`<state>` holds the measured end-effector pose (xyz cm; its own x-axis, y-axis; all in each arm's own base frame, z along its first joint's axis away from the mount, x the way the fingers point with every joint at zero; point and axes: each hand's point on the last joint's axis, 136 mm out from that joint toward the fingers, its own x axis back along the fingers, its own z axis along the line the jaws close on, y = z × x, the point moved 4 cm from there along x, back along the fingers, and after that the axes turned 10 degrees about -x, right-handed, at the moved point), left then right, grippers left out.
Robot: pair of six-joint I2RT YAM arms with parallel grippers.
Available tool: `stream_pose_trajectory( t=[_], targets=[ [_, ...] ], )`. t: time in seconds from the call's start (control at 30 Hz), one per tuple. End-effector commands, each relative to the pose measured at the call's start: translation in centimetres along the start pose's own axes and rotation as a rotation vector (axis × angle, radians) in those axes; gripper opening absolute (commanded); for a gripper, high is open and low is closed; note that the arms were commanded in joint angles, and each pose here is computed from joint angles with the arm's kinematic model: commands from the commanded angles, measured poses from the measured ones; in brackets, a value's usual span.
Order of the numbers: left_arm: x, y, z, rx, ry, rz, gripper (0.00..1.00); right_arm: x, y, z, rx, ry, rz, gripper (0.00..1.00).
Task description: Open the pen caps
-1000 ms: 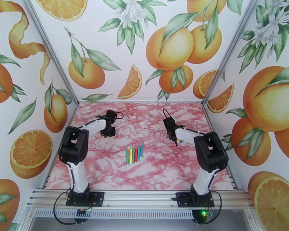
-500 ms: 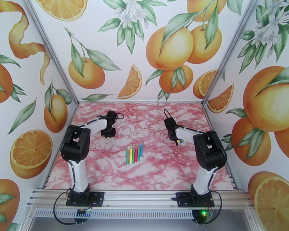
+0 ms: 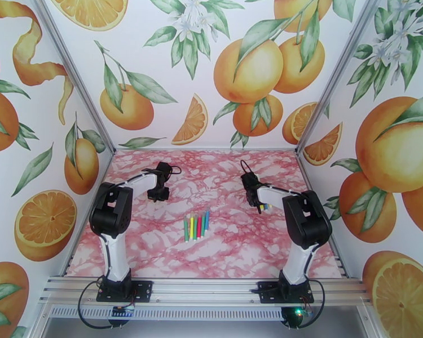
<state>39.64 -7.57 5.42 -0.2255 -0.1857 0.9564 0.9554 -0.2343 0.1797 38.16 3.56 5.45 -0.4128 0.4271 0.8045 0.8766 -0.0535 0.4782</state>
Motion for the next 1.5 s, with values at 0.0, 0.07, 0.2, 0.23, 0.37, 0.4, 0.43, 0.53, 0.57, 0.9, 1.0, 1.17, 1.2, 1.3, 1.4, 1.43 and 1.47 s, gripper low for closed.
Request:
stream_pose_trajectory(
  t=[0.0,0.07,0.2,0.23,0.37,0.4,0.43,0.53,0.57,0.9,1.0,1.17,1.2,1.3,1.4,1.43,1.47],
  targets=[
    [-0.1,0.4,0.3,-0.007,0.016,0.003,0.2,0.0,0.3,-0.1,-0.014,-0.003,0.006,0.14],
    [-0.2,0.4,0.2,-0.009,0.013,0.003,0.2,0.0,0.3,-0.1,-0.015,-0.002,0.008,0.15],
    [0.0,0.5,0.2,-0.01,0.009,0.001,0.21,0.0,0.3,-0.1,-0.018,0.0,0.008,0.19],
    [0.1,0.6,0.2,-0.01,0.006,-0.002,0.22,0.0,0.2,-0.1,-0.017,-0.002,0.009,0.19],
    [0.2,0.8,0.1,-0.013,-0.005,0.0,0.23,0.1,0.2,-0.2,-0.015,-0.002,0.015,0.24],
    [0.2,0.7,0.1,-0.013,-0.006,0.002,0.24,0.2,0.2,-0.2,-0.016,0.0,0.015,0.24],
    [0.3,0.8,0.1,-0.012,-0.007,0.0,0.24,0.4,0.3,-0.2,-0.019,0.005,0.011,0.25],
    [0.6,0.9,0.1,-0.011,-0.012,-0.008,0.25,0.7,0.4,-0.4,-0.024,0.01,0.005,0.27],
    [0.7,0.9,0.1,-0.01,-0.011,-0.012,0.25,0.8,0.5,-0.4,-0.024,0.011,0.004,0.28],
    [2.8,1.2,0.4,-0.002,-0.031,-0.053,0.32,2.3,0.9,-0.7,-0.04,0.057,-0.014,0.34],
    [4.2,1.7,0.2,0.003,-0.074,-0.09,0.32,3.4,1.3,-0.7,-0.059,0.105,-0.027,0.37],
    [7.1,2.5,0.1,0.017,-0.131,-0.171,0.35,5.3,1.8,-0.6,-0.084,0.189,-0.044,0.41],
    [7.5,2.6,0.1,0.017,-0.136,-0.181,0.37,5.6,1.8,-0.6,-0.086,0.209,-0.045,0.42],
    [8.4,2.5,0.2,0.014,-0.142,-0.199,0.38,6.7,1.7,-0.5,-0.1,0.265,-0.052,0.44],
    [9.1,2.5,0.3,0.011,-0.151,-0.23,0.38,8.1,1.7,0.2,-0.118,0.364,-0.062,0.45],
    [9.4,2.6,-0.2,0.002,-0.193,-0.253,0.39,8.6,1.6,0.5,-0.122,0.404,-0.065,0.45],
    [9.6,2.6,-0.5,-0.002,-0.214,-0.272,0.41,9.1,1.5,0.7,-0.125,0.431,-0.07,0.45]
  ],
)
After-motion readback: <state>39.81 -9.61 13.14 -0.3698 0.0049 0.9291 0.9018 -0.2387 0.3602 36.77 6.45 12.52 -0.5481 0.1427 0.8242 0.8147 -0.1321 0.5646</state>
